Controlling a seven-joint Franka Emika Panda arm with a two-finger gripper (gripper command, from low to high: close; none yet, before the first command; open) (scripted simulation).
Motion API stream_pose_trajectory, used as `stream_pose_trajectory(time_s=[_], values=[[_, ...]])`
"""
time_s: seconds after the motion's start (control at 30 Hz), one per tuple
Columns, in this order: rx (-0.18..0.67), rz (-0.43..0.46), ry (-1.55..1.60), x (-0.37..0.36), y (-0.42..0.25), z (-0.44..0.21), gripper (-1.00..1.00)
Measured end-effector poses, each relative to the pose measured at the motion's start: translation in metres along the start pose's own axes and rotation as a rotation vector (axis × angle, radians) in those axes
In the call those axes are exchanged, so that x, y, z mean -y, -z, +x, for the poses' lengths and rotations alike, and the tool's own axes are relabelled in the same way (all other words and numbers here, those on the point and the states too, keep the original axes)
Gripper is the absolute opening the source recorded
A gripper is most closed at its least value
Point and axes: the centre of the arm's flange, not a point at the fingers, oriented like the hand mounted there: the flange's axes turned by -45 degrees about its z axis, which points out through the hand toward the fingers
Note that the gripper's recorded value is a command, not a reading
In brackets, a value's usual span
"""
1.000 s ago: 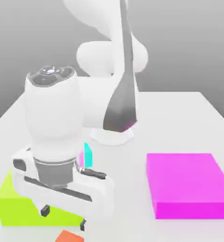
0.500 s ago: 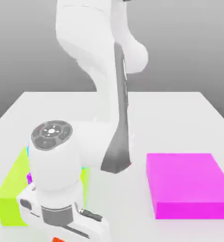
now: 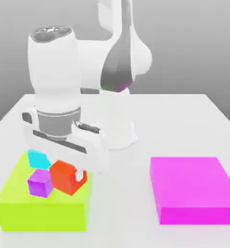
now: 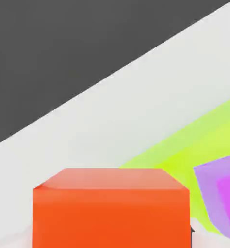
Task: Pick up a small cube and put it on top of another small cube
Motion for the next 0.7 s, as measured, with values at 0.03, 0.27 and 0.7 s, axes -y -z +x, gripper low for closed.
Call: stream_pose_trajectory(time_s=[0.03, 0.27, 0.7], values=[[0.0, 0.0, -0.01, -0.004, 0.005, -0.008, -1.0], [-0.001, -0.001, -0.081, -0.033, 0.032, -0.064, -1.0], [-0.002, -0.005, -0.132, -0.052, -0.02, -0.102, 1.0]])
